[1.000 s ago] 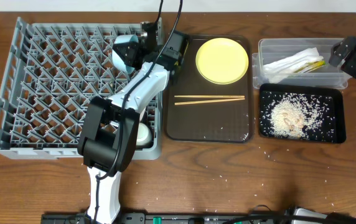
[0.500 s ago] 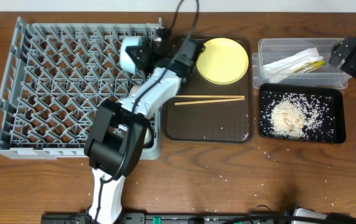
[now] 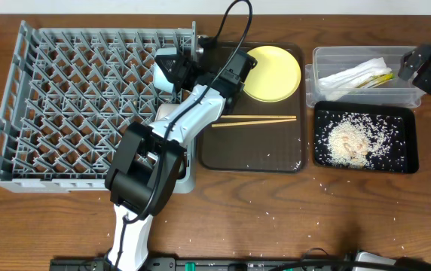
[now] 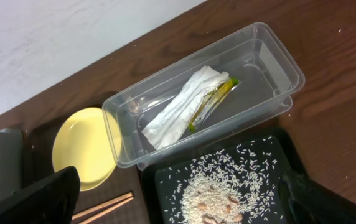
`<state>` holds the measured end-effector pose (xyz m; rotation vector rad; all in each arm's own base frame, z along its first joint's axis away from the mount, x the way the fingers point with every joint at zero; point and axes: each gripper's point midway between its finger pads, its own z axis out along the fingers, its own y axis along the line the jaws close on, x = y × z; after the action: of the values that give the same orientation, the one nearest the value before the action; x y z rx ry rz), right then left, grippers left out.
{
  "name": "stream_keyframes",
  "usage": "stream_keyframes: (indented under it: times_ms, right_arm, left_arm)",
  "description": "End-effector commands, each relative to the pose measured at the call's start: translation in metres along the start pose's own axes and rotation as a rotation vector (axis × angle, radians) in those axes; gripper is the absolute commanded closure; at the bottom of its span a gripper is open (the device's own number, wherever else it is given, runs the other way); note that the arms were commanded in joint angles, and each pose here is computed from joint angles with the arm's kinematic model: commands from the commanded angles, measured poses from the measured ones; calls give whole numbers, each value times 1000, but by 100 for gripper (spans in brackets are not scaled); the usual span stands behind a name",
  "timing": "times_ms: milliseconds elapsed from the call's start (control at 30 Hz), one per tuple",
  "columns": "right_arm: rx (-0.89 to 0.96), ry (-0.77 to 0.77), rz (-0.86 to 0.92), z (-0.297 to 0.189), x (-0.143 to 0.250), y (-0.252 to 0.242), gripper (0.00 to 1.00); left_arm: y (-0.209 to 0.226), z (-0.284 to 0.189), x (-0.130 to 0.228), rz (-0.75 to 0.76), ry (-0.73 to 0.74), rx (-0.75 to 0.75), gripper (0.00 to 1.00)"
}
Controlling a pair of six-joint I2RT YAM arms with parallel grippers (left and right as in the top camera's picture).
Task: Sort waste into correct bins and load items into the dishwasher
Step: 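Release the light-blue bowl and move the left gripper to the yellow plate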
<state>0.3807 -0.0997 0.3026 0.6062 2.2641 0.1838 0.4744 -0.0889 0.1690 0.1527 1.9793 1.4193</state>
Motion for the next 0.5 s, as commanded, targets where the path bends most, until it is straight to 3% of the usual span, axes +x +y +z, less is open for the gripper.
stream_keyframes:
  times_ms: [0, 200, 467]
  right_arm:
    - [-6, -14, 12, -4, -5, 1, 1]
    - [-6, -14, 12, -4, -5, 1, 1]
    - [-6, -14, 12, -4, -5, 1, 1]
  left_arm:
    - [-33, -10, 2, 34, -15, 139, 36]
    - [-54, -28, -5, 26, -44, 287, 30]
    - [-23, -58, -45, -166, -106, 539, 20]
